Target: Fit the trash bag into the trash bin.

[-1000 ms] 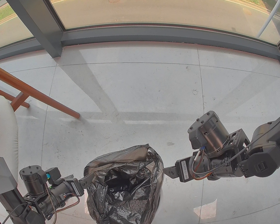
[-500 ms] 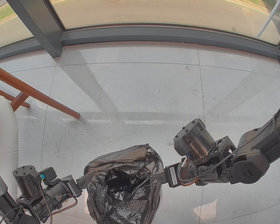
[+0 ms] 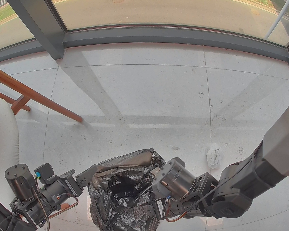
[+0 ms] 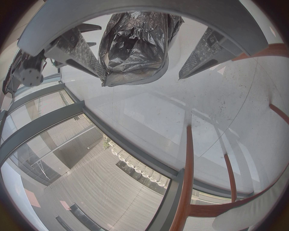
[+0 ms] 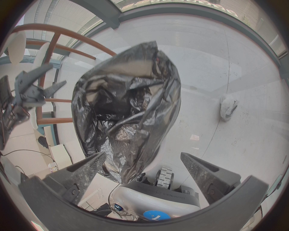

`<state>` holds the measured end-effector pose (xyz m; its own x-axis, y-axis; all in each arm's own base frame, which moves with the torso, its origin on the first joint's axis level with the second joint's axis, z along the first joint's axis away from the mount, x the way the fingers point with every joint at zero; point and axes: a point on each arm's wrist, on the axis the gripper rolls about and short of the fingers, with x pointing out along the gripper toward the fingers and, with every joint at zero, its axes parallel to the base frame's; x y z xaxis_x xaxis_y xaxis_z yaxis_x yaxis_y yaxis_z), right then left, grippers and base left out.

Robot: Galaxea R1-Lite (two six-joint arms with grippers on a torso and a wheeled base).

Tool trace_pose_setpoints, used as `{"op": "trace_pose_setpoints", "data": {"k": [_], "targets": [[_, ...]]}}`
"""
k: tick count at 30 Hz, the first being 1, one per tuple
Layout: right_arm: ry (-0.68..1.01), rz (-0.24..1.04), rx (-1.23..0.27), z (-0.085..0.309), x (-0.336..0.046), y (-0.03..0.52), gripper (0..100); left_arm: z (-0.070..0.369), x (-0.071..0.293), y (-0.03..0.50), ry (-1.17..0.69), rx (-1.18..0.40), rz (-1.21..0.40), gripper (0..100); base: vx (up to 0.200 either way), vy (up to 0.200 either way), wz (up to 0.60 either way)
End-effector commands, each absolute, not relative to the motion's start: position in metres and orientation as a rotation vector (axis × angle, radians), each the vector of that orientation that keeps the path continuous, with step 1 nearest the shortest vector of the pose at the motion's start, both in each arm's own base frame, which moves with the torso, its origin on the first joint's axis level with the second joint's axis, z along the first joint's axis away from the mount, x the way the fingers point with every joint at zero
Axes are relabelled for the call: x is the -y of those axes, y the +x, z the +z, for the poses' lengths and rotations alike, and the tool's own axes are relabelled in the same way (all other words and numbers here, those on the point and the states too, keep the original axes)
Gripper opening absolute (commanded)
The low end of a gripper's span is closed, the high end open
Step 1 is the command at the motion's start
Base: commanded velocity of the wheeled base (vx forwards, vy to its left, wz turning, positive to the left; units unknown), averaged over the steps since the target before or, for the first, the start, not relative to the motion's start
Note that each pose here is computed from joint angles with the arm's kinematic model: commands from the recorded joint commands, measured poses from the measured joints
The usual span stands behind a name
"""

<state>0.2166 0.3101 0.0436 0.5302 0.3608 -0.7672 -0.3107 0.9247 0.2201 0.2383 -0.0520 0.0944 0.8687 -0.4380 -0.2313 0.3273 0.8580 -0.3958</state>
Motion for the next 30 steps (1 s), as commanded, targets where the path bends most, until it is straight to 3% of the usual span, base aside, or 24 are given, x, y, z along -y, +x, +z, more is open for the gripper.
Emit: {"op": "trace_pose_setpoints", "data": {"k": [1,14,30], "targets": [[0.028,0.398,-0.956,0.029,-0.314,0.214,100,0.101,0.051,0.239,-0.354,-0.291,-0.412,100,0.000,0.000,0.00],[0.018,0.379,-0.969,0.009,-0.323,0.224,100,0.102,0.051,0.240,-0.354,-0.287,-0.408,100,0.000,0.000,0.00],[0.036,0.404,-0.954,0.018,-0.330,0.220,100,0.102,0.051,0.242,-0.353,-0.285,-0.407,100,0.000,0.000,0.00]]}}
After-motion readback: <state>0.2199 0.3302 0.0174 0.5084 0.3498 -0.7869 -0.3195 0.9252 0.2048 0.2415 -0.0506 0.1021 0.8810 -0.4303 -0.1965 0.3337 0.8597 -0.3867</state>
